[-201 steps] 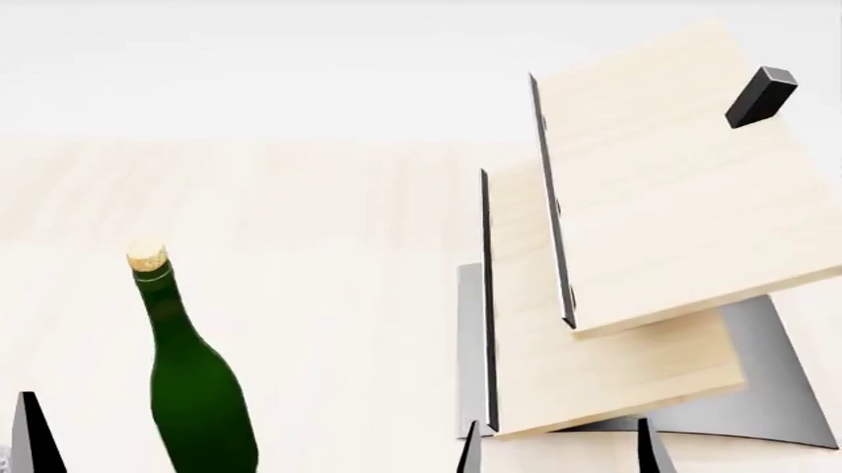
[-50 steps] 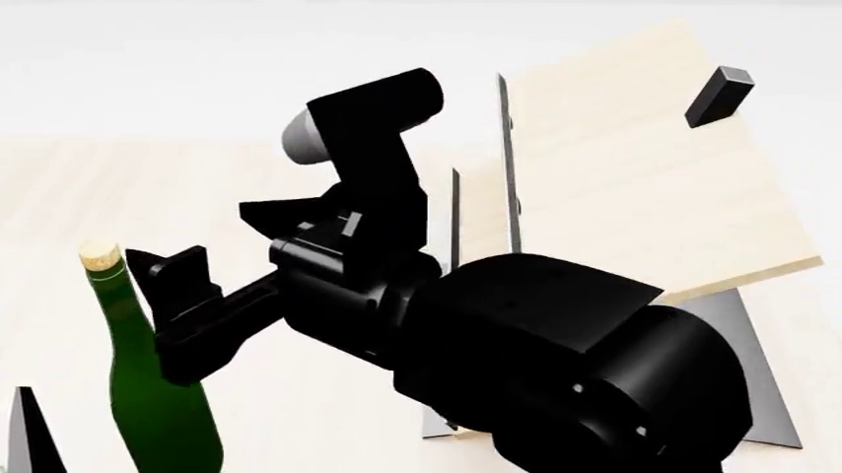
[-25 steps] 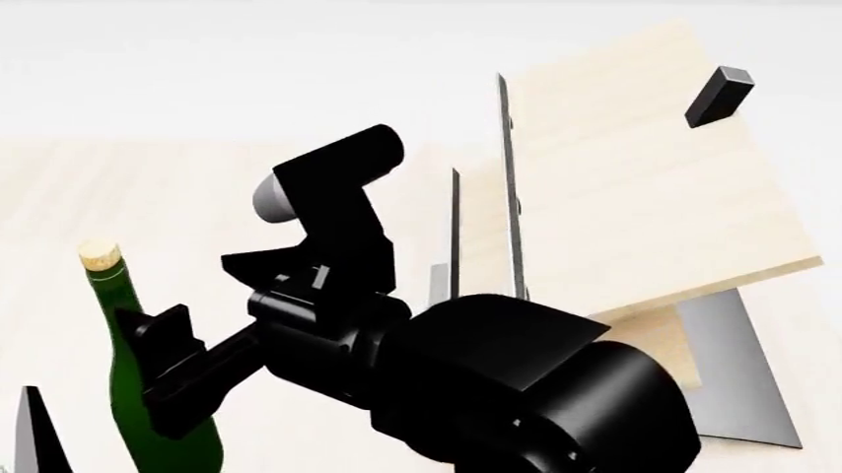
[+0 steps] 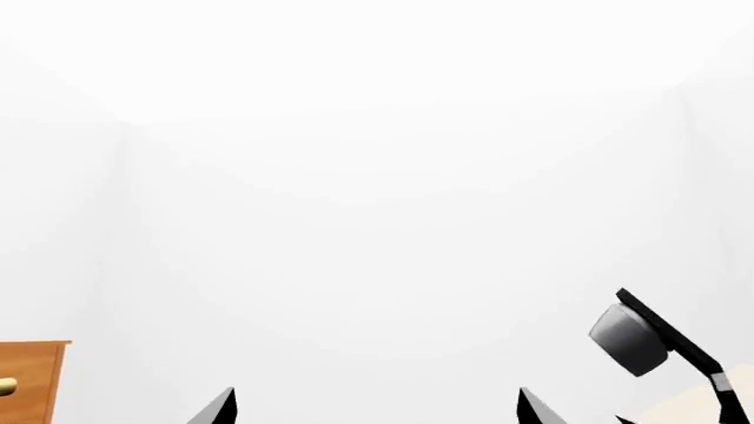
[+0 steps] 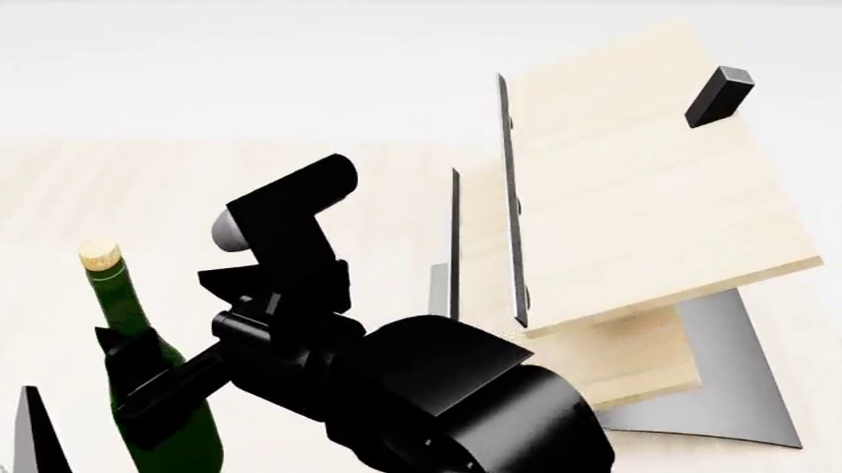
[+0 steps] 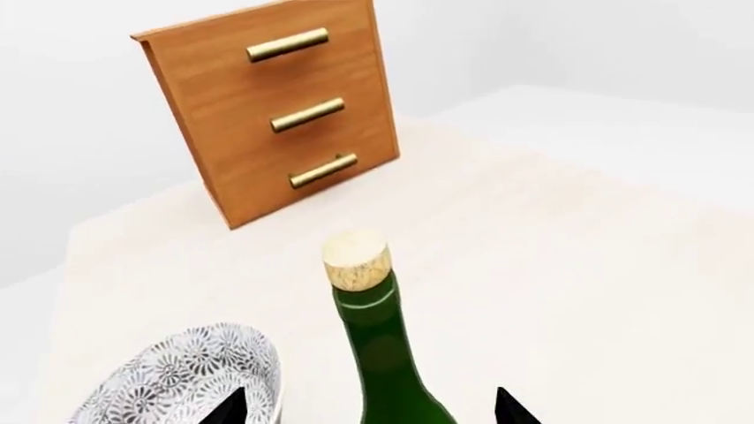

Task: Put the wine bottle on the wine rack.

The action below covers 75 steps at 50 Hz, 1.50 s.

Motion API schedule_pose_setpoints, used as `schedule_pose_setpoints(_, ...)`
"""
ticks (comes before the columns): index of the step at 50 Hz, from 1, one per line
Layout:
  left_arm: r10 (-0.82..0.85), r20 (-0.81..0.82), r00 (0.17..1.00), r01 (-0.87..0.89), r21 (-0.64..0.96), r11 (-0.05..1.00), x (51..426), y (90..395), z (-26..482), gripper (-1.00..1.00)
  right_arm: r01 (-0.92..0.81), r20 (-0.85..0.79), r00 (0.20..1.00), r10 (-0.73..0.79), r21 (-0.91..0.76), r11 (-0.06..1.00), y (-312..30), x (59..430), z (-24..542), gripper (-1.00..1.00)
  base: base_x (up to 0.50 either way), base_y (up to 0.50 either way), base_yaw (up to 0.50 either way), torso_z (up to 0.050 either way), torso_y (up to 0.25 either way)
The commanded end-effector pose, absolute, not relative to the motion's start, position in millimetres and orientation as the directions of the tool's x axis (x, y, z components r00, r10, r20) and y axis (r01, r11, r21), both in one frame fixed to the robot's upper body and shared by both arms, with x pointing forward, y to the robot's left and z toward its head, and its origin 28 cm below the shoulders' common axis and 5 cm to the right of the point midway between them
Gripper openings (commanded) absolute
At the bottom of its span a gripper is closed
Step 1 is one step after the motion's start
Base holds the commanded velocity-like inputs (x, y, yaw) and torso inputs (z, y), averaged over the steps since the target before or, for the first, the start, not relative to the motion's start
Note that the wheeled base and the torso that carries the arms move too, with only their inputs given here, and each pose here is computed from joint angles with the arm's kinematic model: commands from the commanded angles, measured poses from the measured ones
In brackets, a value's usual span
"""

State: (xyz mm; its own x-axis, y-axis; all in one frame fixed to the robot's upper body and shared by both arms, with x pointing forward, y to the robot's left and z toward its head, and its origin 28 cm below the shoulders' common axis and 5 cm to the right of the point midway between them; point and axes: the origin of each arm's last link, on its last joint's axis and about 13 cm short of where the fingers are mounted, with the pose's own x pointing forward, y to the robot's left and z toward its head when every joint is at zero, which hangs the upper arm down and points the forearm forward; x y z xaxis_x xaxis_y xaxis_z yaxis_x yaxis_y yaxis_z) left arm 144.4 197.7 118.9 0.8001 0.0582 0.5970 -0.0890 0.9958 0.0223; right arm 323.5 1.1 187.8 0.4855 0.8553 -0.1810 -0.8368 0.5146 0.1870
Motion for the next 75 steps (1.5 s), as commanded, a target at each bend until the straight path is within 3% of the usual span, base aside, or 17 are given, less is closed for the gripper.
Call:
schedule_pose_setpoints(1,0.060,0.598,0.799,-0.090,0.020,0.996,144.3,198.1,120.0,1.00,-0.845,-0.159,0.482,0.862,0.173,0.505,13.3,329.0,181.2,1.00,0.00,0.00,0.00,0.000,0.000)
schedule_pose_setpoints(34,0.063,0.598,0.799,-0.090,0.016,0.996,144.7,198.7,120.5,1.00,-0.822,-0.123,0.543,0.831,0.125,0.555,39.4,367.2,176.2,1.00,0.00,0.00,0.00,0.000,0.000)
schedule_pose_setpoints(67,0.064,0.596,0.800,-0.090,0.014,0.996,145.2,198.9,120.8,1.00,-0.809,-0.105,0.553,0.826,0.169,0.563,45.7,370.5,166.8,1.00,0.00,0.00,0.00,0.000,0.000)
schedule_pose_setpoints(68,0.064,0.596,0.800,-0.091,0.014,0.996,145.2,198.9,120.7,1.00,-0.809,-0.104,0.554,0.826,0.168,0.564,46.0,370.3,167.1,-1.00,0.00,0.00,0.00,0.000,0.000)
schedule_pose_setpoints(75,0.063,0.597,0.800,-0.090,0.015,0.996,145.1,198.6,120.1,1.00,-0.806,-0.106,0.558,0.823,0.167,0.568,45.1,370.5,164.4,-1.00,0.00,0.00,0.00,0.000,0.000)
